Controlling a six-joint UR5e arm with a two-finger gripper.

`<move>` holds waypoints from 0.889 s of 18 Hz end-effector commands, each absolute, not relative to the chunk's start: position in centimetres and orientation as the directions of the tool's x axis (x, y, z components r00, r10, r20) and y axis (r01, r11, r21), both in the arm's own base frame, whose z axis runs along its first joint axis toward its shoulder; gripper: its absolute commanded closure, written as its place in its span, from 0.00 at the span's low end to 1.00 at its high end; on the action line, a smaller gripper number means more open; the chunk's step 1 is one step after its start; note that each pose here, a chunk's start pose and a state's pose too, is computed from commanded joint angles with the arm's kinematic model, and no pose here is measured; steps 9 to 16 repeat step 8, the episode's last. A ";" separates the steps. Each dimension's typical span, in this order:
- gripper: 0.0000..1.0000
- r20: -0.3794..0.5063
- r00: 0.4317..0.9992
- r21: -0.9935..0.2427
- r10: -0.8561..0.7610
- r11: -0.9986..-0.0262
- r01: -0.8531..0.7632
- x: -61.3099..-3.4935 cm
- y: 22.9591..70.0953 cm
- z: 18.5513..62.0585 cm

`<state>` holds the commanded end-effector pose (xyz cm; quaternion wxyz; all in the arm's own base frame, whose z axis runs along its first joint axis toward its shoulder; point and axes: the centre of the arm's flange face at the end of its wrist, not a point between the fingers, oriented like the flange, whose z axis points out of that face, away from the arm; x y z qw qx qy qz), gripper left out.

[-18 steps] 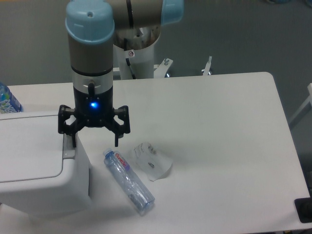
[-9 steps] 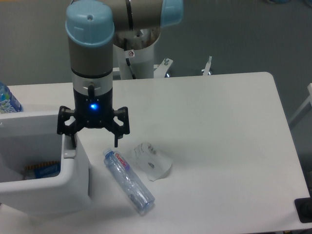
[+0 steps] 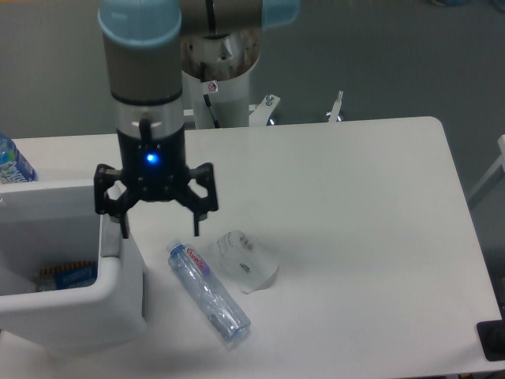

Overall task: Open the trash can
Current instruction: 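Push the trash can lid open with the gripper and lift away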

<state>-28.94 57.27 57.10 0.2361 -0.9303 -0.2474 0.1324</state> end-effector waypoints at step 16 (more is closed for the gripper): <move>0.00 -0.338 0.875 -0.313 0.347 -0.918 0.243 -33.1 53.6 56.0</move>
